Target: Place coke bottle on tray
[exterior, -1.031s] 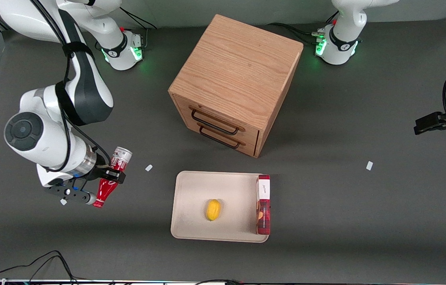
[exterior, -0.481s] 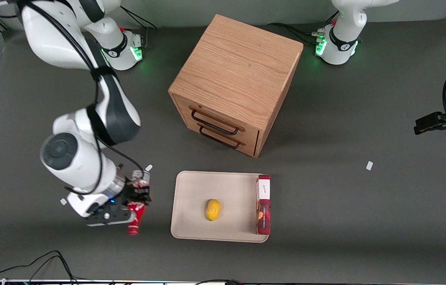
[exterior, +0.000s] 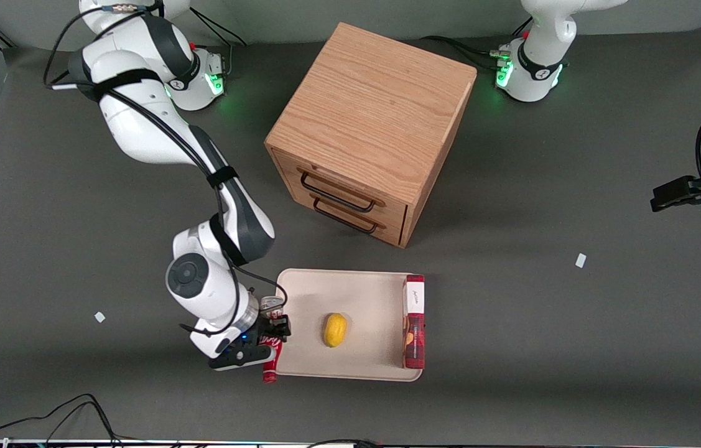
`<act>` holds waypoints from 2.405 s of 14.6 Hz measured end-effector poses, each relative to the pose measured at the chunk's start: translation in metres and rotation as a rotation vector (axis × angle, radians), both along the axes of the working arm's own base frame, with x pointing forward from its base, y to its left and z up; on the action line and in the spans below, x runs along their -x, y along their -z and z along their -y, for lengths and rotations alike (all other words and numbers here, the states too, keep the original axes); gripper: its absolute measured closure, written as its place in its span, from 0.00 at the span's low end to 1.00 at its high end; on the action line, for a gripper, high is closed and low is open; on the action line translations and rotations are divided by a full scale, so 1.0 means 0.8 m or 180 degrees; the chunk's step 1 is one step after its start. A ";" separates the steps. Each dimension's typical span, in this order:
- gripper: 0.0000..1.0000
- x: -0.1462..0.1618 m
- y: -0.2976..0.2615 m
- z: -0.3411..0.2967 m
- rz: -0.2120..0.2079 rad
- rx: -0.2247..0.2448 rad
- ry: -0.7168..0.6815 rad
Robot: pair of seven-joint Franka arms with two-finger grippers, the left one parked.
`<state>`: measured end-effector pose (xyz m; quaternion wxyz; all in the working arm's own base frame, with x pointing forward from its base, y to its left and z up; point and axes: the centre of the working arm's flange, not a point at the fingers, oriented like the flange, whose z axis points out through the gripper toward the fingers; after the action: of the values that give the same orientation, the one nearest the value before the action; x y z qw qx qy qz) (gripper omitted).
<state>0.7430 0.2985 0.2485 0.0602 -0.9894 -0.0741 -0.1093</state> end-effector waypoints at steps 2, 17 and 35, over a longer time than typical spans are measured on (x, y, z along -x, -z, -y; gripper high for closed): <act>0.42 0.007 0.032 -0.012 -0.0076 0.0010 -0.0022; 0.07 0.013 0.074 -0.011 -0.0260 -0.0101 0.0157; 0.00 0.097 -0.192 0.188 -0.0216 0.0163 0.0479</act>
<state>0.6653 0.1479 0.4021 0.0290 -0.9965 -0.0003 -0.0780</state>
